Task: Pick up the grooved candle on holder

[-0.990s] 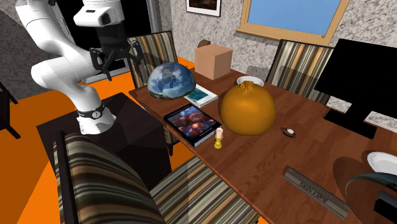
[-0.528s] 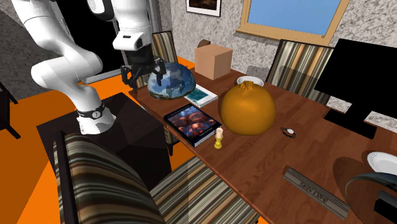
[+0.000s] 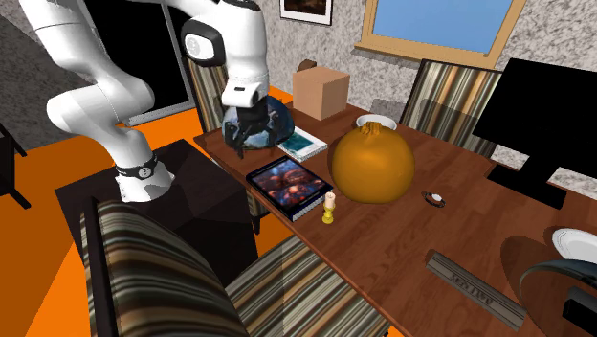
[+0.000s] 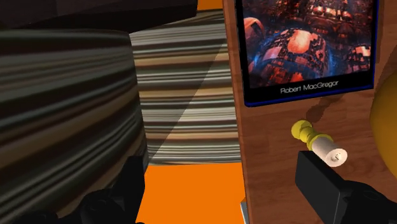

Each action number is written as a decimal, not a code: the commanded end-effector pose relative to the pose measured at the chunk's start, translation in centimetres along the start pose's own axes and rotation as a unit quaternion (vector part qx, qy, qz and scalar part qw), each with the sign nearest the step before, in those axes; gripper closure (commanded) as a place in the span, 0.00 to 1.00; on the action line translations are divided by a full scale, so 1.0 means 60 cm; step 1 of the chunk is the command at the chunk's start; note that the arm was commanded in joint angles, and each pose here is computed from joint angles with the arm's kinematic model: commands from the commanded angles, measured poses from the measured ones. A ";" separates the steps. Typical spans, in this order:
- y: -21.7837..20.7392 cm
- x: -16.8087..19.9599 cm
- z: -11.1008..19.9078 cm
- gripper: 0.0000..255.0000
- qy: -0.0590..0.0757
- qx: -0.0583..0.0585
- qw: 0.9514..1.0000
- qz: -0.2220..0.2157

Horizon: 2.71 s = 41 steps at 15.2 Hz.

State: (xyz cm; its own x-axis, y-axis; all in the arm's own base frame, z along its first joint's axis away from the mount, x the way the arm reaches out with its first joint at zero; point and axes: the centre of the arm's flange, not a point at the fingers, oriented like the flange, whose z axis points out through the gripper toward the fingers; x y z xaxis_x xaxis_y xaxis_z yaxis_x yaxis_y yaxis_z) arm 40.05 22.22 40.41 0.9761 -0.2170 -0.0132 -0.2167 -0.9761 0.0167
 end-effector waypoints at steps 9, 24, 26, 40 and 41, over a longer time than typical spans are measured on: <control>-0.160 0.063 0.140 0.00 -0.001 -0.001 1.000 0.026; -0.343 0.147 0.338 0.00 -0.002 -0.004 0.998 0.056; -0.343 0.147 0.356 0.00 -0.002 -0.004 0.998 0.056; -0.344 0.147 0.378 1.00 -0.002 -0.004 0.998 0.056; -0.343 0.147 0.378 1.00 -0.002 -0.004 0.998 0.056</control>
State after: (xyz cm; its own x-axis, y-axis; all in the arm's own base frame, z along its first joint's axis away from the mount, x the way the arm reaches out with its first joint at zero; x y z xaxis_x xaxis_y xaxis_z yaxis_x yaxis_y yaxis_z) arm 52.77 40.16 17.34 0.9457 -0.3246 -0.0149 -0.3242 -0.9457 0.0258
